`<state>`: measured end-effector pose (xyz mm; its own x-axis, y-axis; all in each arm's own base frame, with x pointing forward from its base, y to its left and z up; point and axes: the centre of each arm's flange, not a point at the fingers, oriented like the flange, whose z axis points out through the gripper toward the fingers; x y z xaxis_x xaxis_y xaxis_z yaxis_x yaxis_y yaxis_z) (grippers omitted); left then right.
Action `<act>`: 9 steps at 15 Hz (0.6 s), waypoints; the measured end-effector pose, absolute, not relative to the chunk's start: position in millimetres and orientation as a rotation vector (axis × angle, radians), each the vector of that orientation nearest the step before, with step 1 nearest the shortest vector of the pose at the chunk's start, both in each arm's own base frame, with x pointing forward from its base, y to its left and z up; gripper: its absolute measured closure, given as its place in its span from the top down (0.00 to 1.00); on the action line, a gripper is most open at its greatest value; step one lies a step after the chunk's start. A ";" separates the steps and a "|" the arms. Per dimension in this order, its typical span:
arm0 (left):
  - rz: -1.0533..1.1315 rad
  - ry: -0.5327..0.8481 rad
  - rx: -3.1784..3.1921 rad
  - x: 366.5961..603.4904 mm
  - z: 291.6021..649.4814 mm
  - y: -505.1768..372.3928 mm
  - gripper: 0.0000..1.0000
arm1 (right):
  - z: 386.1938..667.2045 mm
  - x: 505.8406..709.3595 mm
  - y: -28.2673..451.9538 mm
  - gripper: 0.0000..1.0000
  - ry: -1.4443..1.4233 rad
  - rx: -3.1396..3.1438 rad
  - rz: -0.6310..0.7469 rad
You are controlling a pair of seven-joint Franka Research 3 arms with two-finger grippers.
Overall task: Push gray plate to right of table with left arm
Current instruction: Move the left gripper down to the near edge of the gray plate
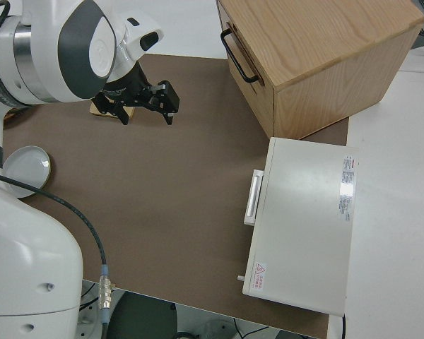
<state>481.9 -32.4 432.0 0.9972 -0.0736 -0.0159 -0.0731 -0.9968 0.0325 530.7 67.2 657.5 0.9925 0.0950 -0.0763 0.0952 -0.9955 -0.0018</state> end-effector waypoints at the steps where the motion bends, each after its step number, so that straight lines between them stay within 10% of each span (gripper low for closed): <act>1: -0.012 -0.107 3.107 478.1 419.7 -33.3 1.00 | 657.5 530.7 67.2 0.99 0.150 3.134 -0.120; 9: 0.069 -0.067 3.091 441.0 333.0 -46.5 1.00 | 657.5 530.7 67.2 0.99 0.150 3.134 -0.120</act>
<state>441.0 -46.5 333.0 0.9981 -0.0421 0.0458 -0.0443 -0.9978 0.0485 530.7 67.2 657.5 0.9925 0.0950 -0.0763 0.0952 -0.9955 -0.0018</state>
